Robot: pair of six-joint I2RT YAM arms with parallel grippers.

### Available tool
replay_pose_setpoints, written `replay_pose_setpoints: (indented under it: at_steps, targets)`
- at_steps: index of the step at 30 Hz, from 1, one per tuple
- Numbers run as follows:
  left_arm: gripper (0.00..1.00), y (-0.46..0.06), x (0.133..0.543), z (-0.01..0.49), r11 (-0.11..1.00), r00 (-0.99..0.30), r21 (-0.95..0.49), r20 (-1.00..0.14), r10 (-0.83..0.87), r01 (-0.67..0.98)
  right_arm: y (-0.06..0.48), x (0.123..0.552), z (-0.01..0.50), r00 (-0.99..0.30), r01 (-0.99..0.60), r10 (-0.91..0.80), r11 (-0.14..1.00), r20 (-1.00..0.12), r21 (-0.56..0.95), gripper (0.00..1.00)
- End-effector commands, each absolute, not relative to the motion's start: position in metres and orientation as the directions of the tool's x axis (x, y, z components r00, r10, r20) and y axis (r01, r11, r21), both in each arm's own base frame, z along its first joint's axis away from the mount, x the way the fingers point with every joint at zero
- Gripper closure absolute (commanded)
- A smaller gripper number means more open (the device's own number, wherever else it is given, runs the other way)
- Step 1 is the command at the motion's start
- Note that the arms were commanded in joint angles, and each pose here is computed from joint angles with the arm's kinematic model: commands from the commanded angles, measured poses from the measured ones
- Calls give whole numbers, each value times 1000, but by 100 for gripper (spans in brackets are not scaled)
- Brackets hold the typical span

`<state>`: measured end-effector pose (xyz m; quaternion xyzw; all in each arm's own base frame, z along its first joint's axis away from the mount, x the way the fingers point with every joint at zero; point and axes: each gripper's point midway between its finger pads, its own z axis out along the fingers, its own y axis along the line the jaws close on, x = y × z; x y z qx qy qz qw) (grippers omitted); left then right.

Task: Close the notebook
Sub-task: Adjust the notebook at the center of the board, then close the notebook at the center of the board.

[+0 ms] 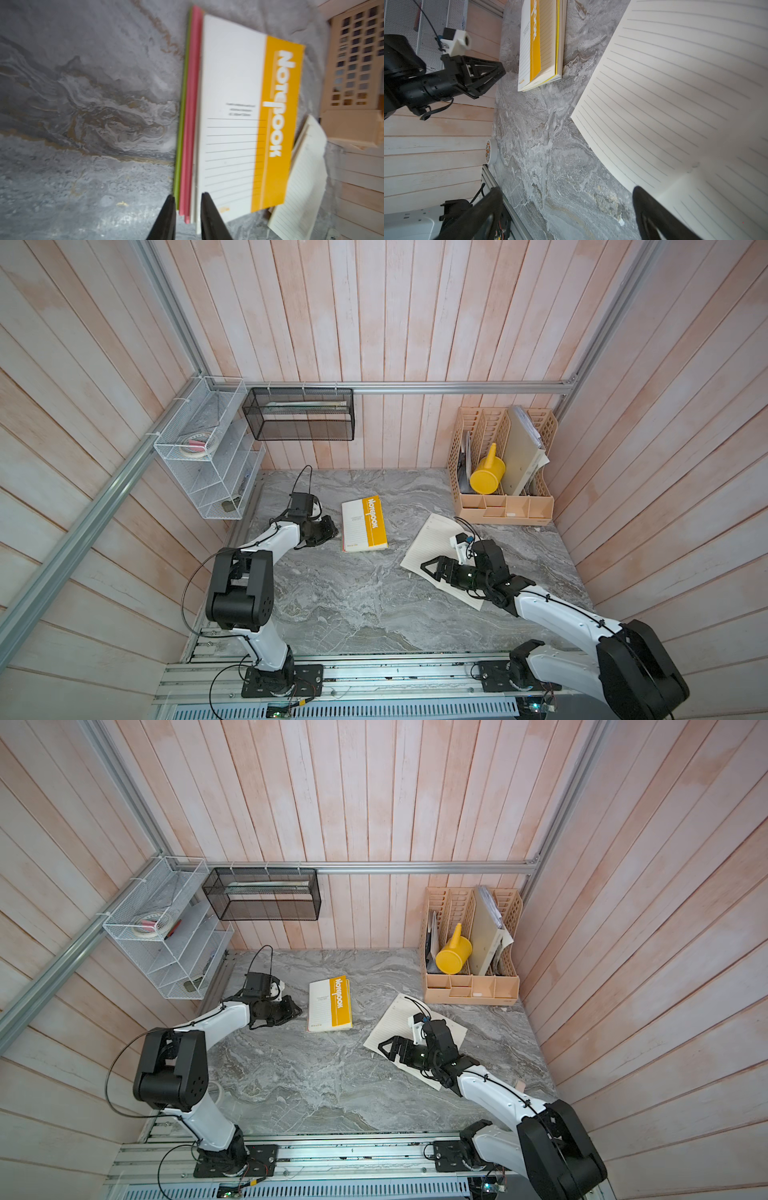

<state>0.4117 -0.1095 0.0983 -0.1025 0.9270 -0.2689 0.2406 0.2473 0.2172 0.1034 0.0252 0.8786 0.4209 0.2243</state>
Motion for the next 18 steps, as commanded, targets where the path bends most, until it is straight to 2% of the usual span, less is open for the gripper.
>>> replay_pose_setpoints:
  at_steps: [1,3,6,8,11,18]
  targets:
    - [75,-135,407,142,754,-836,-649,-467,-289,102,219,250,111,-891,-176,212,654,-402,736,2]
    - [74,-161,390,160,663,-848,-724,-462,-260,191,217,253,112,-883,-173,220,666,-414,725,2]
    - [73,-193,366,167,566,-879,-790,-421,-223,235,209,257,116,-871,-162,244,676,-426,719,2]
    - [69,-210,352,161,530,-902,-821,-372,-218,210,200,260,118,-863,-150,264,679,-430,719,2]
    - [69,-229,330,151,471,-928,-863,-309,-206,183,179,265,121,-847,-124,300,692,-440,711,2]
    - [67,-251,302,119,424,-958,-902,-189,-218,82,112,270,116,-778,-5,442,706,-446,709,2]
